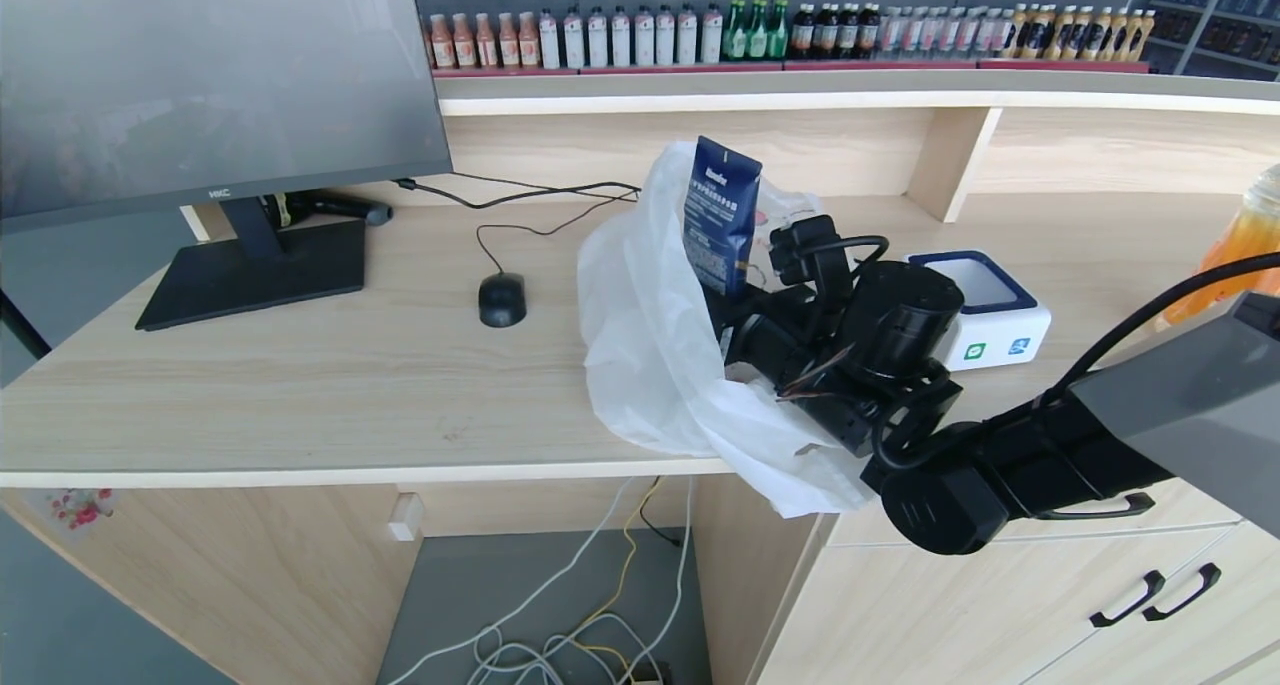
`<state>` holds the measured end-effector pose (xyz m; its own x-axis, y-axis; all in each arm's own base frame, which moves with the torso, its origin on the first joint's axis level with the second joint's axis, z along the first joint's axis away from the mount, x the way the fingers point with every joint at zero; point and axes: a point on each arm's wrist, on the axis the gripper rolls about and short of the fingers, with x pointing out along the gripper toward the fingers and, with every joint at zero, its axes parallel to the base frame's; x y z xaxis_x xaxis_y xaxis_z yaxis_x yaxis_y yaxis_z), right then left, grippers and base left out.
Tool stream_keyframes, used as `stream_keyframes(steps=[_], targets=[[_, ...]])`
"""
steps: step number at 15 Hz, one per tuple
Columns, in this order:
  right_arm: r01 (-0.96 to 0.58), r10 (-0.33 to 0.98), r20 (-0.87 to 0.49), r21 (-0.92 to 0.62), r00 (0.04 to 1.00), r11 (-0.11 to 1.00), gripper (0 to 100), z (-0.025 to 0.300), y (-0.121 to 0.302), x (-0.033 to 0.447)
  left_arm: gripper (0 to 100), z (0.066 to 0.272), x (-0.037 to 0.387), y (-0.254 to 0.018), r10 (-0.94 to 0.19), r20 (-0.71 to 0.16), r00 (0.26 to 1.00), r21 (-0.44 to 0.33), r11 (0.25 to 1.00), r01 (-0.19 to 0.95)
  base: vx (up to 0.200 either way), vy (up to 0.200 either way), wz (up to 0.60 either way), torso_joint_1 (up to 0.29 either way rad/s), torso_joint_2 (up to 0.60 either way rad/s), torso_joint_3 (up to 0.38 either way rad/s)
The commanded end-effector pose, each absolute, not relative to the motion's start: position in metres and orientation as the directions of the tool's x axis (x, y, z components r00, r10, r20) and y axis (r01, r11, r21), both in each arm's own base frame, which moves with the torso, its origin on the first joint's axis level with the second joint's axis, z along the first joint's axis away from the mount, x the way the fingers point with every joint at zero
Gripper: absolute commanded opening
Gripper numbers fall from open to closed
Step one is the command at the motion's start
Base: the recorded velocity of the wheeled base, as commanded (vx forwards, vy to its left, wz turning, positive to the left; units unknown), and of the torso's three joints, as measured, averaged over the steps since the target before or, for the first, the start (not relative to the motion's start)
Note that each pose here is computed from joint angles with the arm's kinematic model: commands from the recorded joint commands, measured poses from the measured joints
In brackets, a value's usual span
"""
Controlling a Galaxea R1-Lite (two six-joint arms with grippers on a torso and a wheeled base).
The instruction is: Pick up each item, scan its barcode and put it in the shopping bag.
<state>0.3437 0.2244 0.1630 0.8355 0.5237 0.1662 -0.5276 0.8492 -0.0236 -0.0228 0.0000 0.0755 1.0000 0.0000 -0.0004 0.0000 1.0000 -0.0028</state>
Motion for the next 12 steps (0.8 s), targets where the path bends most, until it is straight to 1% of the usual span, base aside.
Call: stream_keyframes(steps=[1,6,7,9,12], targets=[[-0.528,0.525,0.153,-0.024,0.837,0.849,0,0.159,0.225,0.345,100,0.075,-0.023,0.000,0.000,0.000,1.000,-0.003,1.000,0.000,0.000,0.000,0.00,0.000,0.00,0.000],[-0.527,0.524,0.160,-0.024,0.836,0.849,0,0.162,0.225,0.344,100,0.075,-0.023,0.000,0.000,0.000,1.000,-0.003,1.000,0.000,0.000,0.000,0.00,0.000,0.00,0.000],[-0.527,0.524,0.163,-0.024,0.836,0.849,100,0.163,0.224,0.343,100,0.075,-0.023,0.000,0.000,0.000,1.000,-0.003,1.000,0.000,0.000,0.000,0.00,0.000,0.00,0.000],[-0.527,0.523,0.169,-0.024,0.835,0.849,100,0.166,0.224,0.342,100,0.075,-0.023,0.000,0.000,0.000,1.000,-0.003,1.000,0.000,0.000,0.000,0.00,0.000,0.00,0.000],[-0.525,0.517,0.218,-0.022,0.828,0.851,100,0.175,0.222,0.339,100,0.075,-0.023,0.000,0.000,0.000,1.000,-0.003,1.000,0.000,0.000,0.000,0.00,0.000,0.00,0.000]])
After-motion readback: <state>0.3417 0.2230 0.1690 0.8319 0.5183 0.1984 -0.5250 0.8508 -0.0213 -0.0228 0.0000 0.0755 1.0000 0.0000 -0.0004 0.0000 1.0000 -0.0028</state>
